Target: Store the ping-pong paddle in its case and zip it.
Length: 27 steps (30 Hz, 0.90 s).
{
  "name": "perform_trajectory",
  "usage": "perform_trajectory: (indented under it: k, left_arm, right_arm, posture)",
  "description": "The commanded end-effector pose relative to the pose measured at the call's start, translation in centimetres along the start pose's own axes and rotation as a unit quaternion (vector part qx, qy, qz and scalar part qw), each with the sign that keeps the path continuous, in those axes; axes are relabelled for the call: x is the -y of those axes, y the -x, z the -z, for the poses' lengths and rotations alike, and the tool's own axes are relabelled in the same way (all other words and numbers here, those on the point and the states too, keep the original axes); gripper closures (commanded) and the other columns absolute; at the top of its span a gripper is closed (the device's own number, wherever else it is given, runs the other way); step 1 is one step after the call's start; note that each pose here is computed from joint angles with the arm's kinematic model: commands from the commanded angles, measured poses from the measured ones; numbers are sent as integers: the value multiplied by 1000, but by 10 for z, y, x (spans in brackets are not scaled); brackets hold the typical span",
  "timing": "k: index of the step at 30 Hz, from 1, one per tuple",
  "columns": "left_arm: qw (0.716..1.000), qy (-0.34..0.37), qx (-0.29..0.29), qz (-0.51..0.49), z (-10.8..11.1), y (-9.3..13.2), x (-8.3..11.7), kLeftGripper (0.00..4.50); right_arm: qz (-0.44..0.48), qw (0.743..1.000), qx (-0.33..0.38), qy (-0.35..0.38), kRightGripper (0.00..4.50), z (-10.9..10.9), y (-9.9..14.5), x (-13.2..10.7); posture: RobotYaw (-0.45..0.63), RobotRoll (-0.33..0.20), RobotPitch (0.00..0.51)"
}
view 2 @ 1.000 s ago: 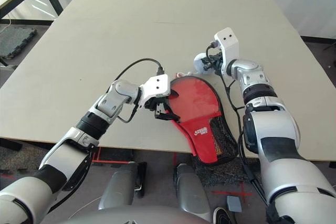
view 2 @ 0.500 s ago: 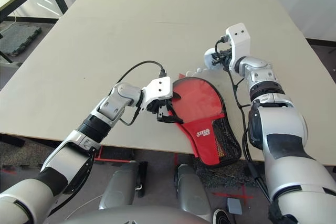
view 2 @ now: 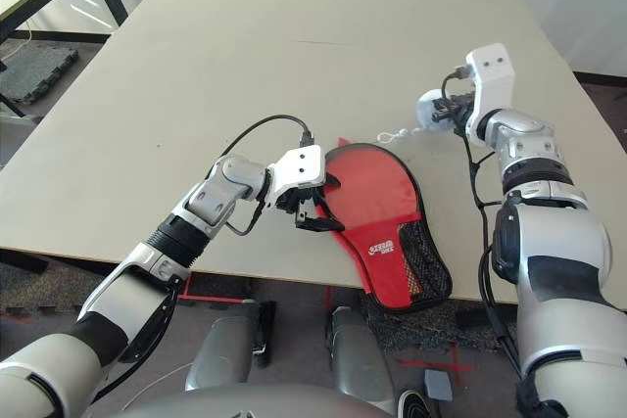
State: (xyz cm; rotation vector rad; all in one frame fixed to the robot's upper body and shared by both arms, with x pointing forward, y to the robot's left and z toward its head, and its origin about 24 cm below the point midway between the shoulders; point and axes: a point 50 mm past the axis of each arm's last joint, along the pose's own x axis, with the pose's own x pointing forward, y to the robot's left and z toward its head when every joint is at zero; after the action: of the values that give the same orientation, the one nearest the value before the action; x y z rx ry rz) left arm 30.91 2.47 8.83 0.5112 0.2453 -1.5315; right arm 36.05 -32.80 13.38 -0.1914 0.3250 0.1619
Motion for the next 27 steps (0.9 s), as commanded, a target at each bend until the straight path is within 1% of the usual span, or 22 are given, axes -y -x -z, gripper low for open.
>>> perform_trajectory:
  k: [1,5,11,16,19,23,26,27]
  left_arm:
    - [999,16,-33,21,14,-7,5,0]
    - [999,13,-34,20,14,-7,0,0]
    - [999,14,-32,13,14,-7,-6,0]
    - [999,12,-33,12,15,-8,-9,0]
    - [999,11,-34,12,16,-8,-10,0]
    - [999,10,-36,11,17,-7,-13,0]
    - [999,10,-37,8,18,-7,-14,0]
    - [999,9,-37,7,18,-6,-15,0]
  right_arm:
    - [9,1000,5,-7,4383,4,15,17]
    - [0,1000,-3,-20,4383,15,28,26]
    - [-56,998,-28,-21,4383,28,45,26]
    - [-104,991,-81,-24,4385,49,75,23]
    - [-149,982,-109,-30,4386,55,93,13]
    - [-203,968,-139,-39,4390,58,108,-6]
    - [-252,952,-167,-51,4390,62,121,-19]
    - [-275,942,-183,-58,4392,67,126,-24]
  posture:
    - [52,0,141]
    - [29,0,141]
    - [5,0,139]
    - [-27,0,136]
    - [-41,0,130]
    - [-44,0,127]
    - [-46,0,122]
    - [-46,0,120]
